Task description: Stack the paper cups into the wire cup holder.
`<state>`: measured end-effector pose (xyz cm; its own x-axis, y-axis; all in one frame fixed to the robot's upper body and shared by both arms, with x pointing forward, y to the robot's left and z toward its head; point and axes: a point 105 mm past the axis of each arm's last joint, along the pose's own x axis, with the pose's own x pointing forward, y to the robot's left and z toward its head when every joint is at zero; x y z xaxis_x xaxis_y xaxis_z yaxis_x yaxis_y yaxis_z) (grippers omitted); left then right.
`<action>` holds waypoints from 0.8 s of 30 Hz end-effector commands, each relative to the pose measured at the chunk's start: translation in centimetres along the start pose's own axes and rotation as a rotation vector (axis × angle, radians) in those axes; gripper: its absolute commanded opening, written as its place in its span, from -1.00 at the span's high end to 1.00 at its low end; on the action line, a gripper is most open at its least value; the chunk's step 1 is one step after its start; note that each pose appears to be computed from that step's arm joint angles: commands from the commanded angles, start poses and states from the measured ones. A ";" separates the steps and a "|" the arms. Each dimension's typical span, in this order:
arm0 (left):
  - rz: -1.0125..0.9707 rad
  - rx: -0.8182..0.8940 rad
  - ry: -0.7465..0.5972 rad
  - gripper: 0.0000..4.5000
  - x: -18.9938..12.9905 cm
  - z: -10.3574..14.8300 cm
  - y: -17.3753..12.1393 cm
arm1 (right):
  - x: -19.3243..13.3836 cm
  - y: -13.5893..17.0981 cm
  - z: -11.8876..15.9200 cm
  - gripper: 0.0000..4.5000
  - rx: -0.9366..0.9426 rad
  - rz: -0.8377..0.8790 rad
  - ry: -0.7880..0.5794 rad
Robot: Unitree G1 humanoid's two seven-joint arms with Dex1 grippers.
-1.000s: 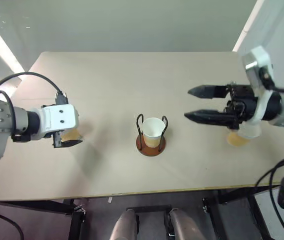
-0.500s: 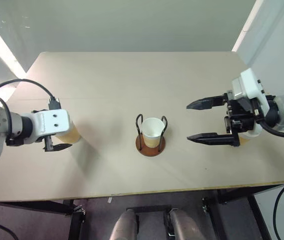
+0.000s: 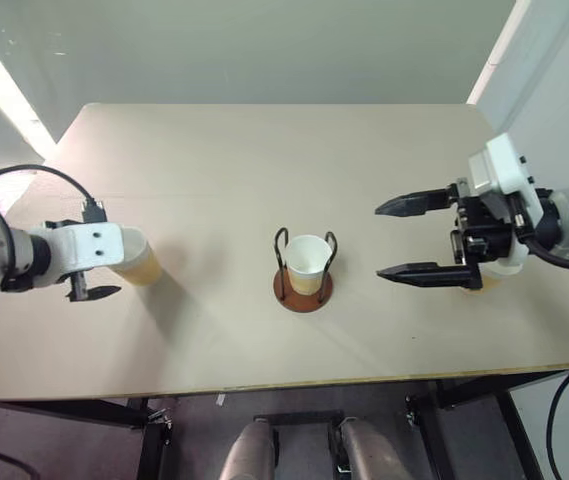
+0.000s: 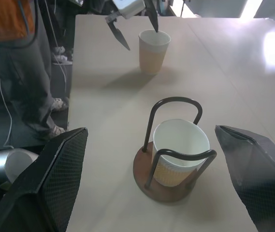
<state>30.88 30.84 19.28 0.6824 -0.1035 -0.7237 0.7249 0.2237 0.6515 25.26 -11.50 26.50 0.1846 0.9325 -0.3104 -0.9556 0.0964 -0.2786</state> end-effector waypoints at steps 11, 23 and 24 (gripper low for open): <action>-0.089 0.056 -0.053 0.20 2.9 0.5 -0.1 | -0.4 0.4 0.9 -0.99 -0.047 -0.019 -0.008; -0.227 0.016 -0.505 0.98 -0.5 9.4 0.1 | -1.3 -0.1 1.0 -0.99 -0.079 -0.054 -0.006; -0.232 0.021 -0.531 0.98 -0.9 10.1 0.3 | -1.3 -0.1 1.0 -0.99 -0.081 -0.058 -0.006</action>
<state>31.79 22.17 19.74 0.4475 -0.5669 -0.6917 0.8767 0.1254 0.4644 25.01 -11.78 26.56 0.1962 0.9300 -0.3107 -0.9479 0.0989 -0.3028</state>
